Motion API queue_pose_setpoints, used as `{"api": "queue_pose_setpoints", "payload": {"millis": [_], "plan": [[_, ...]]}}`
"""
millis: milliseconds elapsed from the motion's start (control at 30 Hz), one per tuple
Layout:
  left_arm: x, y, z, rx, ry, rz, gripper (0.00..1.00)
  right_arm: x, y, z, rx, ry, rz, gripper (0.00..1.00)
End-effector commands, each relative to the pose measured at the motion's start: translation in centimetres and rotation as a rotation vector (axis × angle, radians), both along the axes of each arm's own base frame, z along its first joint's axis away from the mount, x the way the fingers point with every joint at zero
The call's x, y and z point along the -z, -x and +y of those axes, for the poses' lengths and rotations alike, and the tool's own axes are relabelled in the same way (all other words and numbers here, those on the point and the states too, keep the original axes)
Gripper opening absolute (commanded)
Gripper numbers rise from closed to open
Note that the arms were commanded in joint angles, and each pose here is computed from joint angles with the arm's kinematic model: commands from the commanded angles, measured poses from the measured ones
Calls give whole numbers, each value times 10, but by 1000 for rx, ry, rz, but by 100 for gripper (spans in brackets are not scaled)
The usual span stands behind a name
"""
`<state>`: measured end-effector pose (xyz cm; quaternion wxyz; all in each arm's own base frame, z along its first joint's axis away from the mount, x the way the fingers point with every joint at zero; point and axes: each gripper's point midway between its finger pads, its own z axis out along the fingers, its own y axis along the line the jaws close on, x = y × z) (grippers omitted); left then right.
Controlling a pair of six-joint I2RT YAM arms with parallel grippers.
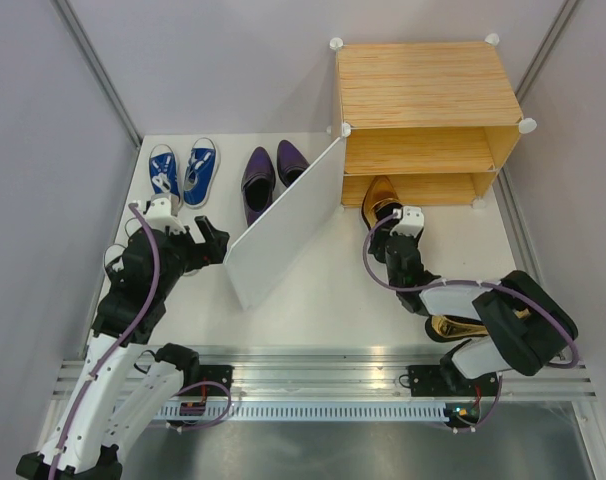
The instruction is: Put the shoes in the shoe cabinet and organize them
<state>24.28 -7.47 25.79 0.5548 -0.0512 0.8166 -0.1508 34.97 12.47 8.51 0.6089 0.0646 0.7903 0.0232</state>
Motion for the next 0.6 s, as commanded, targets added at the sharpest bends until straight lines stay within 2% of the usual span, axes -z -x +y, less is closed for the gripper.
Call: {"api": "queue_pose_setpoints", "payload": {"millis": [0,133,267,567], "plan": [[-5,-5,-5,14,17,-27,98,-44,-32,14,-28,-63,-116,4],[-4,-5,-6,17,17,-24,98,-61,-45,25,-43,-82,-146,4],[-2,-6,-6,17,15,-16,98,-53,-62,32,-61,-49,-132,5],[1,-7,-10,32,13,-2,98,-50,-109,38,-101,-30,-151,14]]}}
